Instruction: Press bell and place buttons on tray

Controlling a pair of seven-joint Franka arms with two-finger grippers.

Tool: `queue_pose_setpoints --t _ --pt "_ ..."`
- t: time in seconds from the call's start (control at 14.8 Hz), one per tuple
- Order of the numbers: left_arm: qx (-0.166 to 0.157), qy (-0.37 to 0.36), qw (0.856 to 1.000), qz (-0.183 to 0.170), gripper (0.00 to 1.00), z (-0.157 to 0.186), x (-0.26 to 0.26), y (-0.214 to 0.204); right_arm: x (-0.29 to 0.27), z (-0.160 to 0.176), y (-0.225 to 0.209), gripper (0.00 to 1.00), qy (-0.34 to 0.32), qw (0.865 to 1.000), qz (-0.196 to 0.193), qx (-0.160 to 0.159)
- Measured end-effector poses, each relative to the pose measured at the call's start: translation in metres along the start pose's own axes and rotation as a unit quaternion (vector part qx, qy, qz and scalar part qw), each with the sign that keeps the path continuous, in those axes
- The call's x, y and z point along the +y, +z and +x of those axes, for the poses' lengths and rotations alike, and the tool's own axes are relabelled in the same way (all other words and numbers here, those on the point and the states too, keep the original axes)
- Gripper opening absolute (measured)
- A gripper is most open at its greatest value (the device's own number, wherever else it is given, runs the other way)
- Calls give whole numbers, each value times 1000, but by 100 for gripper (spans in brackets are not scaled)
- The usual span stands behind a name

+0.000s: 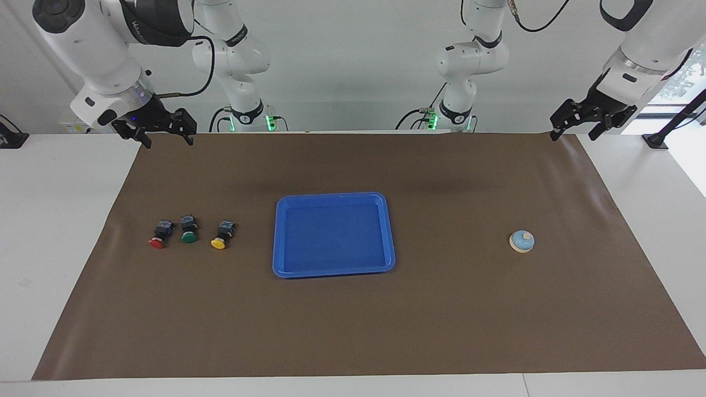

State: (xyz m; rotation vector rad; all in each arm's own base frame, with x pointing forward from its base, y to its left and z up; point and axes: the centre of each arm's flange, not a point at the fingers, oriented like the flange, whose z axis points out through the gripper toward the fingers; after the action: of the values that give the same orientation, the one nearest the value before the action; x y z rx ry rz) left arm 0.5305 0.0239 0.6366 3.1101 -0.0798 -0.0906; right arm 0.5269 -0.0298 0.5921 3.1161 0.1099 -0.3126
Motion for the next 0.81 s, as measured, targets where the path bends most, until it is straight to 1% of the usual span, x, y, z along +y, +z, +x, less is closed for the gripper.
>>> queue_pose_setpoints --t 0.4,0.54,0.61,0.74,0.81 --pt "-3 -1 1000 4 100 0 -2 5 0 0 0 100 -3 1000 0 0" --pt "11 -2 1000 13 100 4 -4 16 0 0 0 100 -3 1000 0 0" --pt "18 -2 1000 15 93 7 -5 22 0 0 0 100 -3 1000 0 0" --pt "25 -4 1000 16 68 8 -8 30 0 0 0 100 -3 1000 0 0" --pt "28 -6 999 16 58 9 -10 32 0 0 0 100 -3 1000 0 0"
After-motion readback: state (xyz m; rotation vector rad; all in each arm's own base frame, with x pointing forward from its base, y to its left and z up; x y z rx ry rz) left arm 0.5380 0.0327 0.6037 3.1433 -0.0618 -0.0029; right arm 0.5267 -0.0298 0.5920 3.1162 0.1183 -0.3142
